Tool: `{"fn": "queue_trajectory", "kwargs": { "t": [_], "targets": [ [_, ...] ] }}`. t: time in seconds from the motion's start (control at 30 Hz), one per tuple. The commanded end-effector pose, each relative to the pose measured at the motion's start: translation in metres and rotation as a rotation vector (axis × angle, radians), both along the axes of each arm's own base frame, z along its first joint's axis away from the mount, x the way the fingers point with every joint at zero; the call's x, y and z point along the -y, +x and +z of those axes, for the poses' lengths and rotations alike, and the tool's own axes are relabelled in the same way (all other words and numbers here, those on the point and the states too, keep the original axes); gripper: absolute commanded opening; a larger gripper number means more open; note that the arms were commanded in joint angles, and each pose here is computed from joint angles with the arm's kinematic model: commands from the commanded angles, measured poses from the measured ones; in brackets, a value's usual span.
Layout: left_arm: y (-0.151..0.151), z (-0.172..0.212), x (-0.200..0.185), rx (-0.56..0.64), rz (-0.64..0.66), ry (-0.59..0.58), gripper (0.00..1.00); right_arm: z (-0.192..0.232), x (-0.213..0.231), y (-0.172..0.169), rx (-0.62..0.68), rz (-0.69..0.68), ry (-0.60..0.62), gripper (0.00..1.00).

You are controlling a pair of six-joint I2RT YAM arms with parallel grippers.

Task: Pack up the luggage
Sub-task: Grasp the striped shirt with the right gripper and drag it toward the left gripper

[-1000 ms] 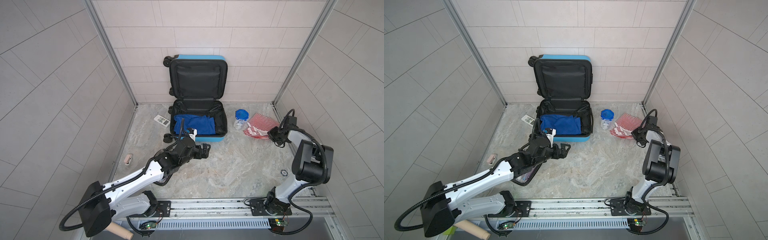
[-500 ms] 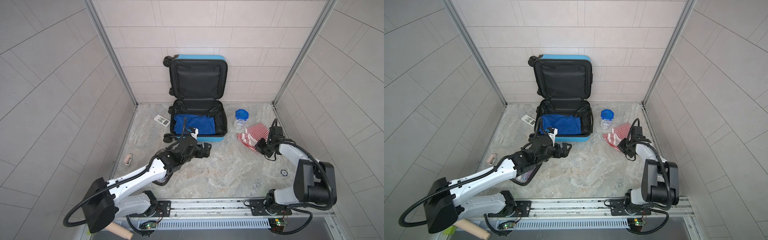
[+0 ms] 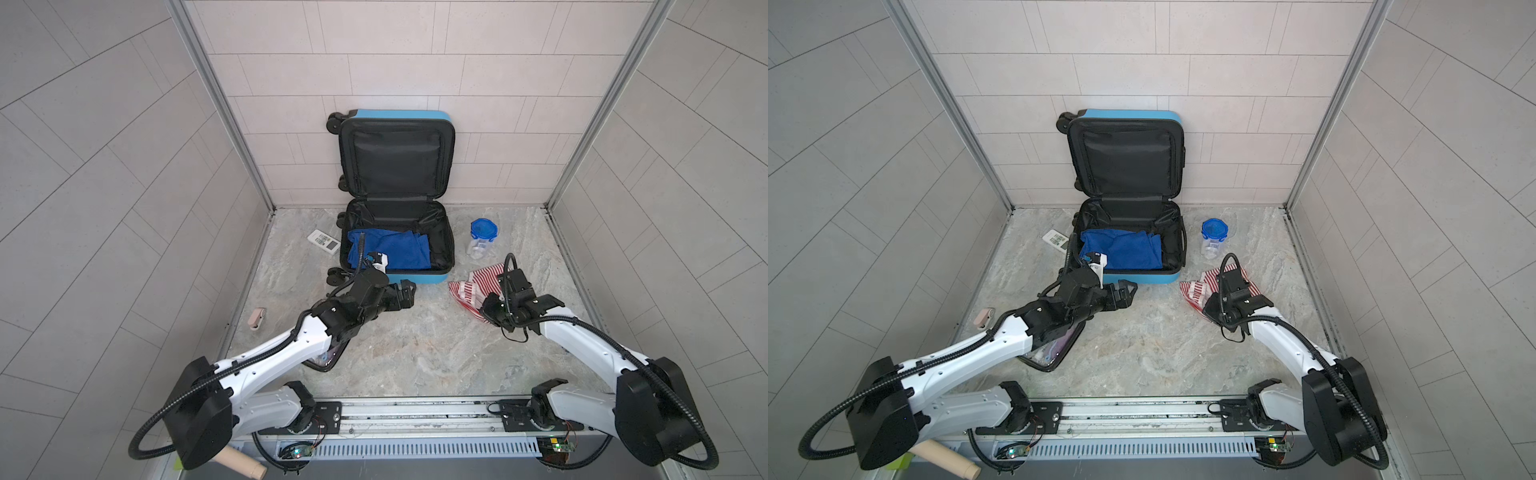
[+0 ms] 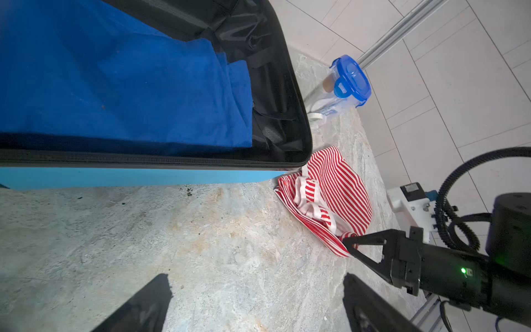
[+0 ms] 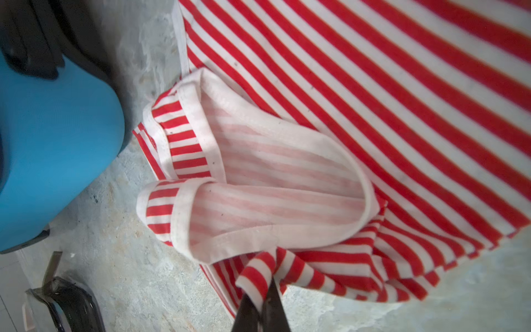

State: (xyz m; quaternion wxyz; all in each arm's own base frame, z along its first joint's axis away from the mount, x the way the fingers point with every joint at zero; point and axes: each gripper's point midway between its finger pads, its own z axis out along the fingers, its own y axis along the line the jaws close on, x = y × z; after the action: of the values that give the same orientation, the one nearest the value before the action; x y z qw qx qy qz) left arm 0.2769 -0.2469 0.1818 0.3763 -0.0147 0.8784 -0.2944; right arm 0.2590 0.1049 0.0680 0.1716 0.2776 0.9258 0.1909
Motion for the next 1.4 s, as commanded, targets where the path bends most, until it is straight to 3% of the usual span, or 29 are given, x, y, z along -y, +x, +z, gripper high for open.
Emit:
{"fn": "queue_trajectory", "kwargs": {
  "t": [0.0,0.57,0.67,0.83,0.9,1.13,1.37],
  "targets": [
    [0.001,-0.007,-0.007,-0.022,0.039,-0.018,0.98,0.010,-0.014,0.001,0.046,-0.051,0.013,0.00],
    [0.005,-0.032,-0.038,-0.107,0.140,-0.038,0.98,0.029,-0.173,-0.014,0.081,0.225,0.075,0.00],
    [0.003,-0.039,-0.045,-0.132,0.166,-0.043,0.99,0.030,-0.192,-0.016,0.078,0.282,0.067,0.12],
    [0.000,-0.052,-0.053,-0.173,0.201,-0.043,1.00,0.035,-0.220,-0.026,0.093,0.384,0.054,0.60],
    [0.000,-0.058,-0.056,-0.197,0.219,-0.045,1.00,0.037,-0.226,-0.029,0.097,0.412,0.049,0.68],
    [-0.006,-0.072,-0.056,-0.272,0.245,-0.083,1.00,0.054,-0.228,-0.036,0.129,0.459,0.059,0.75],
    [-0.013,-0.078,-0.050,-0.345,0.250,-0.142,1.00,0.046,-0.205,-0.048,0.099,0.474,-0.016,0.72]
  ]
}}
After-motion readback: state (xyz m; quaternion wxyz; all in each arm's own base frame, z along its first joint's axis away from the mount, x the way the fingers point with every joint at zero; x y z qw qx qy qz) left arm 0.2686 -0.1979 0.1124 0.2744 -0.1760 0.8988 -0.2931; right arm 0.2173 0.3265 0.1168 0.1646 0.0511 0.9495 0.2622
